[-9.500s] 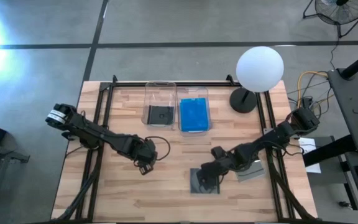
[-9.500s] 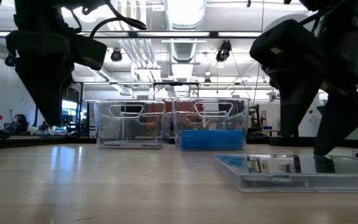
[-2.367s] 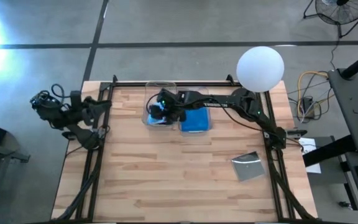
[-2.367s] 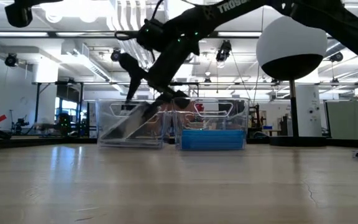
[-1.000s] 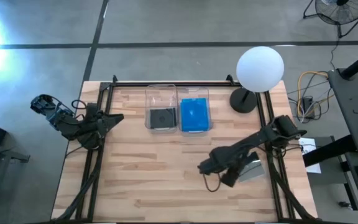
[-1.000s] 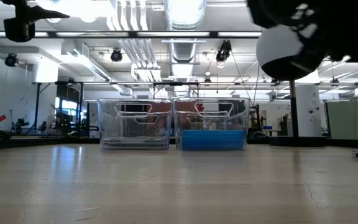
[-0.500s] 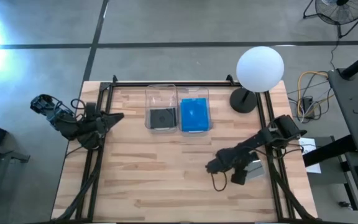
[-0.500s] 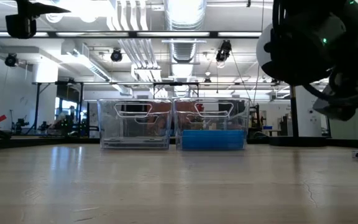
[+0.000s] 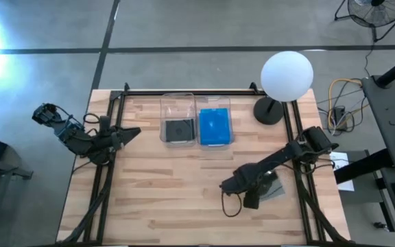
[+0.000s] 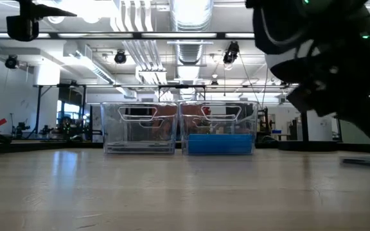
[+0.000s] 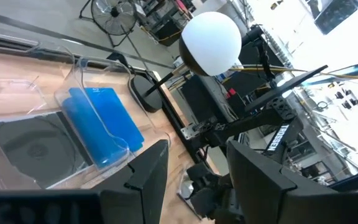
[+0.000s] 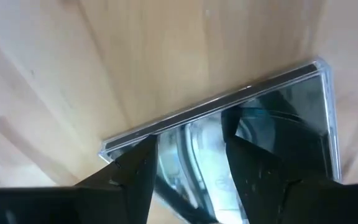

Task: Pick & place jewel cases by type
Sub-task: Put the black CD case into the left transparent bin

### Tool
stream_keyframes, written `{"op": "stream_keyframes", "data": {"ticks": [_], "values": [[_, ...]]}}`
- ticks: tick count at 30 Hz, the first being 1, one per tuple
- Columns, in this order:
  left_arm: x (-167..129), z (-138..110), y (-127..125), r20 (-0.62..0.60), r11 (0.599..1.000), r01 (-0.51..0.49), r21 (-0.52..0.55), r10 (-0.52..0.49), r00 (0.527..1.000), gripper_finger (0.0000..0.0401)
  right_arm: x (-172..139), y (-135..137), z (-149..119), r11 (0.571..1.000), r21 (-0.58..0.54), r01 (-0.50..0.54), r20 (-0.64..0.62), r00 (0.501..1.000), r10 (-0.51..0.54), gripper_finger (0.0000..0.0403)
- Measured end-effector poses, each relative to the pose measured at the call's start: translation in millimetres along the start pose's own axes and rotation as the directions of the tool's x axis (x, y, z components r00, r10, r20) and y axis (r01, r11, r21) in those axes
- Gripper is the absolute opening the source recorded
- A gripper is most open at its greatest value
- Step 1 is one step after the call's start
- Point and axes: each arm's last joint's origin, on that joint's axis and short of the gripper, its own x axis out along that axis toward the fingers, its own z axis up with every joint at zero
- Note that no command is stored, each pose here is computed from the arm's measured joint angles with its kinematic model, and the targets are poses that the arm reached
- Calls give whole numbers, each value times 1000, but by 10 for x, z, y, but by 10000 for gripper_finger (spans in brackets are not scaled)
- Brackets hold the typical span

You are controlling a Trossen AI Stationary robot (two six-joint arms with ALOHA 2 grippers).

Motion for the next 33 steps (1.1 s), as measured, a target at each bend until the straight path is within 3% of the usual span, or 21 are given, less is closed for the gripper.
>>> {"op": "stream_keyframes", "data": {"ticks": [4, 8, 11, 14, 20, 23, 25, 28, 33], "values": [[9, -13, -4, -2, 1000, -4, 3, 4, 1000, 149, -197, 64, 85, 999, -3, 42, 186, 982, -41, 182], [10, -15, -5, -2, 1000, -4, 4, 4, 1000, 149, -506, 100, 240, 997, 30, 75, 457, 886, -81, 178], [12, -14, -4, -1, 1000, -5, 3, 5, 1000, 149, -702, 54, 354, 996, 75, 42, 535, 841, -76, 178], [12, -13, -5, 0, 1000, -4, -5, 4, 1000, 149, -747, -100, 361, 984, 176, 39, 479, 869, -121, 178], [13, -14, -8, -2, 1000, -2, -7, 2, 1000, 149, -524, -451, 220, 939, 334, 79, 172, 975, -143, 178], [13, -13, -10, -1, 1000, -1, -9, 1, 1000, 149, -412, -583, 127, 897, 427, 118, 29, 989, -143, 178], [13, -13, -10, -1, 1000, -1, -9, 1, 1000, 149, -316, -665, 96, 873, 477, 99, -44, 995, -90, 178], [13, -13, -10, -2, 1000, -1, -9, 1, 1000, 149, -165, -725, 85, 865, 500, 33, -78, 997, 7, 178], [13, -14, -11, -5, 1000, 1, -13, -1, 1000, 149, -17, -767, 41, 848, 529, -8, -102, 992, 73, 178]]}}
